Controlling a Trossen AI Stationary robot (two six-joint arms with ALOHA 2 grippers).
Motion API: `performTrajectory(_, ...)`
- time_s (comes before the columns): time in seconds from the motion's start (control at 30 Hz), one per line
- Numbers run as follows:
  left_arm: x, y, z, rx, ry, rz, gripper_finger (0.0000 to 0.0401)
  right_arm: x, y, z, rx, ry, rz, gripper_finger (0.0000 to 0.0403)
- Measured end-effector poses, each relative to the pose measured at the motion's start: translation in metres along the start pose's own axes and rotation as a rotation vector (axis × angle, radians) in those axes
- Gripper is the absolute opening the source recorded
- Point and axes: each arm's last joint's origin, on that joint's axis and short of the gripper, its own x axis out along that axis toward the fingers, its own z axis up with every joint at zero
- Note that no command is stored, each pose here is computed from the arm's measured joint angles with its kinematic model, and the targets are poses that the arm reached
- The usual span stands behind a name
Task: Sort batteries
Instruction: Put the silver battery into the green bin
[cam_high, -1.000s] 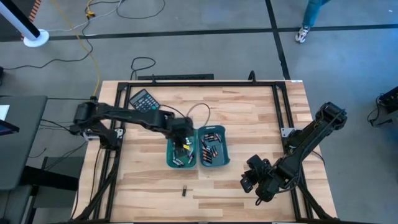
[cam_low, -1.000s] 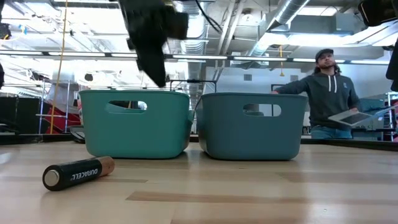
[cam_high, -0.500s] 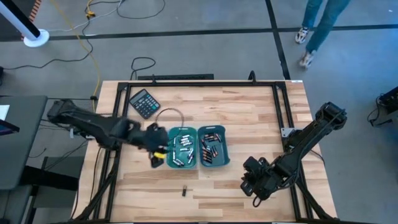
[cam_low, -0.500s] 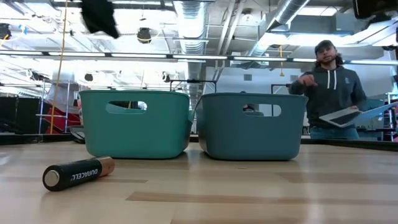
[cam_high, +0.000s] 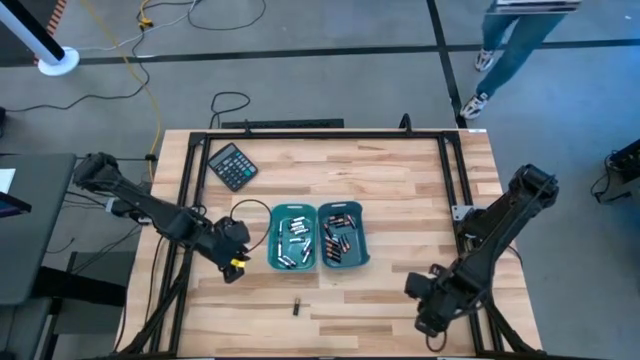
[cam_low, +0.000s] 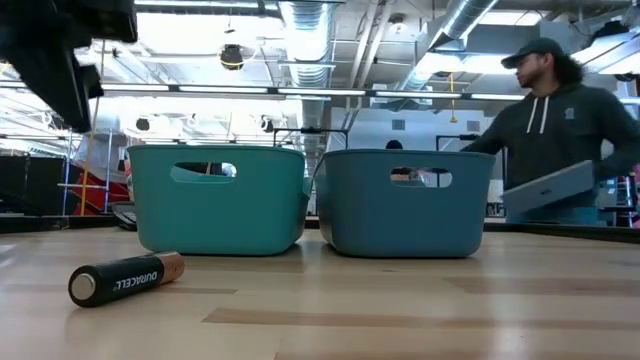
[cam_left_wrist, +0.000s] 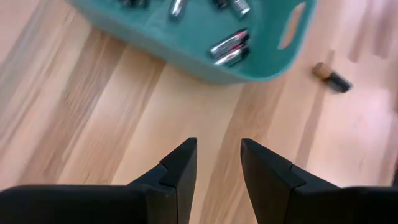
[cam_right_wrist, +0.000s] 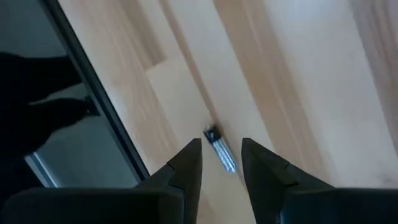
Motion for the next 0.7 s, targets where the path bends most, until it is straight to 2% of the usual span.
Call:
performTrajectory(0.23, 0.004, 0.003, -0.004, -0.049, 0.013, 0.015, 0.0118, 0.000, 0.004, -0.024, -0.084, 0.033, 0.000, 0.0176)
performTrajectory(0.37, 0.004, 0.002, -0.003, -0.006, 0.008, 0.006, 0.0118, 0.004, 0.006, -0.036, -0.179, 0.049, -0.019, 0.0201)
performTrajectory(0.53, 0.004, -0.001, 0.000, 0.033, -0.031, -0.017, 0.0118, 0.029, 0.013, -0.047, -0.338, 0.069, -0.055, 0.0207)
performTrajectory(0.7, 0.004, -0.001, 0.000, -0.009, -0.036, -0.018, 0.0118, 0.055, 0.017, -0.049, -0.377, 0.082, -0.098, 0.0204)
